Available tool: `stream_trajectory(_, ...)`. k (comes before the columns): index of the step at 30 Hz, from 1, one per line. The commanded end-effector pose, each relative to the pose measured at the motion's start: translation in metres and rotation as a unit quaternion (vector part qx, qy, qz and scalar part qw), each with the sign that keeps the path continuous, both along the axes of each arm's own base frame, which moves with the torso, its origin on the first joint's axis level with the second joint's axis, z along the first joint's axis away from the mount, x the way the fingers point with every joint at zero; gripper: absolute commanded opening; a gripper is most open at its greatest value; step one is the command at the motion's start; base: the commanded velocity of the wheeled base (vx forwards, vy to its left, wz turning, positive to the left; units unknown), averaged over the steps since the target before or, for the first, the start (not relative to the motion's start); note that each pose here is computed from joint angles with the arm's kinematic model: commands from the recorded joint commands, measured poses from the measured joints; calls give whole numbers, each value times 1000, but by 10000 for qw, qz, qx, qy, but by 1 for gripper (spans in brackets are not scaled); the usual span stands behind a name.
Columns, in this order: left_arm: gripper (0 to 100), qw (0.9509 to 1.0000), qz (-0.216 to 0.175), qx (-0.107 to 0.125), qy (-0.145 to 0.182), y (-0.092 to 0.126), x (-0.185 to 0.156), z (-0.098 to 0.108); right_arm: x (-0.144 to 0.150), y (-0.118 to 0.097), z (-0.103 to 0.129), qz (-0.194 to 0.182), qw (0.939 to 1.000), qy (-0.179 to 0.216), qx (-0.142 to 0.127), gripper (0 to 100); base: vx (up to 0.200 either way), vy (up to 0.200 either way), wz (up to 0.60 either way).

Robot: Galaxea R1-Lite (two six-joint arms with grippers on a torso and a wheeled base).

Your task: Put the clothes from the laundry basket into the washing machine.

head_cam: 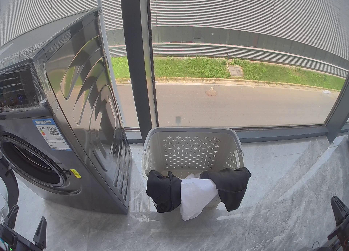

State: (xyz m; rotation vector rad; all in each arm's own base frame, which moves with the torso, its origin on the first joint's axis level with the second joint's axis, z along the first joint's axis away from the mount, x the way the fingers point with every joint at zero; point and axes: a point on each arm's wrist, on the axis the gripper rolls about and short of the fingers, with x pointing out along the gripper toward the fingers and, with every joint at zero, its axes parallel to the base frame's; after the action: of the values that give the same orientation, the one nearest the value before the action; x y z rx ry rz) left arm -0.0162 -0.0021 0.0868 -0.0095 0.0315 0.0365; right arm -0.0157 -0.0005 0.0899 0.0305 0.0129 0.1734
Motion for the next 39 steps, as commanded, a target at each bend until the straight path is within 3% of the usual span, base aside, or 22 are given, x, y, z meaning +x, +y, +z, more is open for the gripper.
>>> stream_trajectory(1,100,10000,-67,-5,64,0,1,-4,1,0,-6,-8,9999,128,-39,0,200,0,0)
stream_trajectory(7,100,9995,-328,0,-5,1,-1,-4,1,0,-7,8,9998,173,-90,0,200,0,0)
stream_trajectory(15,100,9997,-151,2,-174,2,-7,-11,1,0,-7,16,9998,180,-99,0,200,0,0)
stream_trajectory(16,100,9997,-151,10,-166,2,-7,-11,1,0,-7,17,9998,186,-107,100,0,0,0)
stream_trajectory(28,100,9997,-151,17,-166,2,-7,-11,1,0,-7,6,9998,201,-24,100,0,0,0)
stream_trajectory(30,100,9997,-151,17,-166,2,-7,-11,1,0,-3,101,9998,86,-140,100,0,0,0)
stream_trajectory(32,100,9997,-151,17,-166,2,-7,-11,-5,1,27,408,9974,-484,-339,100,0,0,0)
stream_trajectory(33,100,9997,-151,17,-166,2,-7,-11,-9,1,56,431,9952,-795,-372,100,0,0,0)
stream_trajectory(35,100,9997,-151,17,-166,2,-7,-11,5,3,116,545,9943,-851,-325,100,0,0,0)
stream_trajectory(37,100,9997,-151,17,-166,2,-7,-11,24,6,156,827,9925,-842,-321,100,0,0,0)
stream_trajectory(39,100,9997,-151,17,-166,2,-7,-11,52,14,174,1230,9903,-526,-381,100,0,0,0)
